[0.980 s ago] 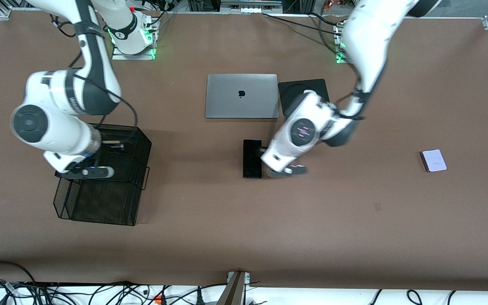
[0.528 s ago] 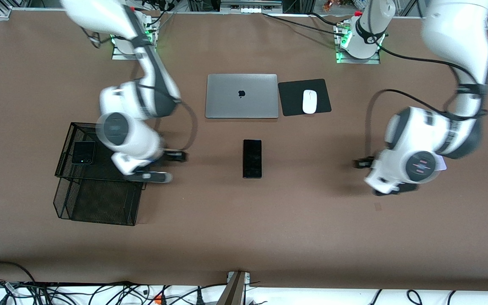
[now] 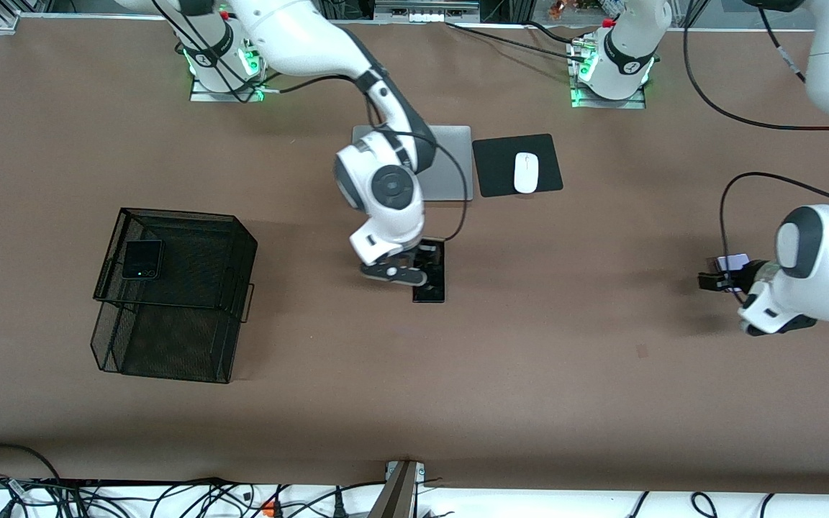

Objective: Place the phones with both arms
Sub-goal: 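Grasp the tall phone with the right gripper while the left gripper reaches the white phone, then drop the tall phone into the basket while the left gripper lifts the white phone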

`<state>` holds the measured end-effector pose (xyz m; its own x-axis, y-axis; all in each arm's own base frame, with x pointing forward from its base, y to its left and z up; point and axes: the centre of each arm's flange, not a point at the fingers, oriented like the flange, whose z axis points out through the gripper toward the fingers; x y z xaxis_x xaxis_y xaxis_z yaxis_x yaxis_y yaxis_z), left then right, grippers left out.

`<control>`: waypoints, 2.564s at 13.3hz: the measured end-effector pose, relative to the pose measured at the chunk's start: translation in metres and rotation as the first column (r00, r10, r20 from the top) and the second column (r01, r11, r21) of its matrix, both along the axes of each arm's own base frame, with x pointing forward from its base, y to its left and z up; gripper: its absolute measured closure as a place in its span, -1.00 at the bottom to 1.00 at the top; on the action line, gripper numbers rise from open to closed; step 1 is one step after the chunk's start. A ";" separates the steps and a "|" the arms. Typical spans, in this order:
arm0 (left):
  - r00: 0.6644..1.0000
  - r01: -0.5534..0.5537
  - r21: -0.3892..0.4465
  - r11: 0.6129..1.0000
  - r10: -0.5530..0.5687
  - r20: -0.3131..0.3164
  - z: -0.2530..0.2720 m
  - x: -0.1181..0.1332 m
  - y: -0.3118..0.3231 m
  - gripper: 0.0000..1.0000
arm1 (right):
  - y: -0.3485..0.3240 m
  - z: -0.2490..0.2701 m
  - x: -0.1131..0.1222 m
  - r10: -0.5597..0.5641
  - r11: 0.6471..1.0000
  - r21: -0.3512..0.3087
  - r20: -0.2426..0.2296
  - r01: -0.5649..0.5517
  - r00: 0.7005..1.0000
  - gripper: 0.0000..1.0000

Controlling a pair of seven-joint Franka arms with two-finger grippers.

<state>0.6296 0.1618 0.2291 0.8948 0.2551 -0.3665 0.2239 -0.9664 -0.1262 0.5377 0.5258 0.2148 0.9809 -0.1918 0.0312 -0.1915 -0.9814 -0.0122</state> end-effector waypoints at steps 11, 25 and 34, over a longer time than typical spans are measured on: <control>0.990 0.029 -0.047 0.998 -0.022 0.137 -0.052 -0.039 0.059 -1.00 | 0.037 -0.043 -0.025 0.035 0.999 -0.016 0.067 -0.034 0.997 -0.60; 0.989 0.079 -0.081 0.994 -0.067 0.134 -0.072 -0.051 0.076 -0.92 | -0.140 0.179 0.044 0.087 0.988 -0.116 -0.096 -0.098 0.992 -0.60; 0.969 0.248 -0.287 0.925 -0.230 0.093 0.011 0.015 -0.061 -0.67 | -0.424 0.143 0.040 0.204 0.972 -0.089 -0.124 -0.216 0.971 -0.60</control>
